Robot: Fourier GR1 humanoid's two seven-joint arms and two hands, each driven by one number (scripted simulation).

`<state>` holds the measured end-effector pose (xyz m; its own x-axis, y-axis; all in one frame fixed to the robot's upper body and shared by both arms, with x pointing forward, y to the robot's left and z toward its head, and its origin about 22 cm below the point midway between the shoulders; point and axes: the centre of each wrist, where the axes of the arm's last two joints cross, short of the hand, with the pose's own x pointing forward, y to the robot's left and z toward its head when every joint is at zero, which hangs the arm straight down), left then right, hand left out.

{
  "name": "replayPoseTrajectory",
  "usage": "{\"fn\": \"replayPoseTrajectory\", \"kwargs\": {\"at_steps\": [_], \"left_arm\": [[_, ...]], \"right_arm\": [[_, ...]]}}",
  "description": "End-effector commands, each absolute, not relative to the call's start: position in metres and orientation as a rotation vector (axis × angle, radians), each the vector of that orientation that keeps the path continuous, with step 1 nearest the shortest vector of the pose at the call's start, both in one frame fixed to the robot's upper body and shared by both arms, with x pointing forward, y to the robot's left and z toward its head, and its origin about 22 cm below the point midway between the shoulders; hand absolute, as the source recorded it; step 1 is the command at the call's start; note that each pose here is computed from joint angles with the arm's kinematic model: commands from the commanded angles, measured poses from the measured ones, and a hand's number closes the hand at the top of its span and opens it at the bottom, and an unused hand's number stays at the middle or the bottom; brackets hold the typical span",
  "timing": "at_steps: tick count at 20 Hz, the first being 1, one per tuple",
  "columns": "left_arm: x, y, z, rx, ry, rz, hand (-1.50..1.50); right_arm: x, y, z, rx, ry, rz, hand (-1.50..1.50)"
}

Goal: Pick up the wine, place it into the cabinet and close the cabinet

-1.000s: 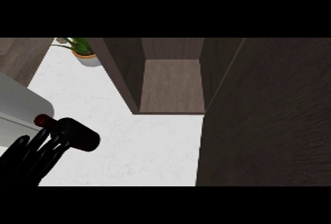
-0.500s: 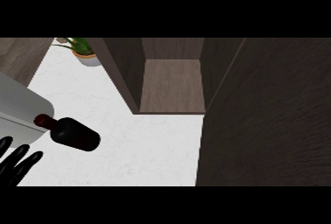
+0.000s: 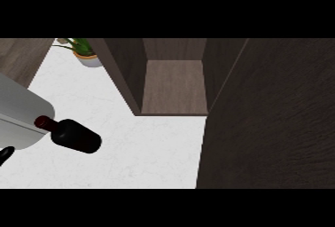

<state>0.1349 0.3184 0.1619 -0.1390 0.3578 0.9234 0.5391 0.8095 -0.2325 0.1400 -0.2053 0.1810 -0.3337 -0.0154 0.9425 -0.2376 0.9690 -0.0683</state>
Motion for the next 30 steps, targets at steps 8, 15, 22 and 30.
{"fn": "replayPoseTrajectory", "kwargs": {"at_steps": [8,15,22,30], "left_arm": [[0.136,0.366,0.191,-0.638,-1.810,-0.150,-1.50],[0.156,0.379,0.172,-0.575,-1.805,-0.117,-1.50],[0.180,0.394,0.164,-0.541,-1.750,-0.112,-1.50],[0.207,0.394,0.127,-0.541,-1.685,-0.094,-1.50]], "right_arm": [[0.130,-0.207,0.180,0.179,-1.942,0.223,-1.50],[0.113,-0.215,0.208,0.173,-1.950,0.225,-1.50],[0.119,-0.201,0.210,0.182,-1.947,0.205,-1.50],[0.105,-0.207,0.209,0.175,-1.947,0.211,-1.50]]}}
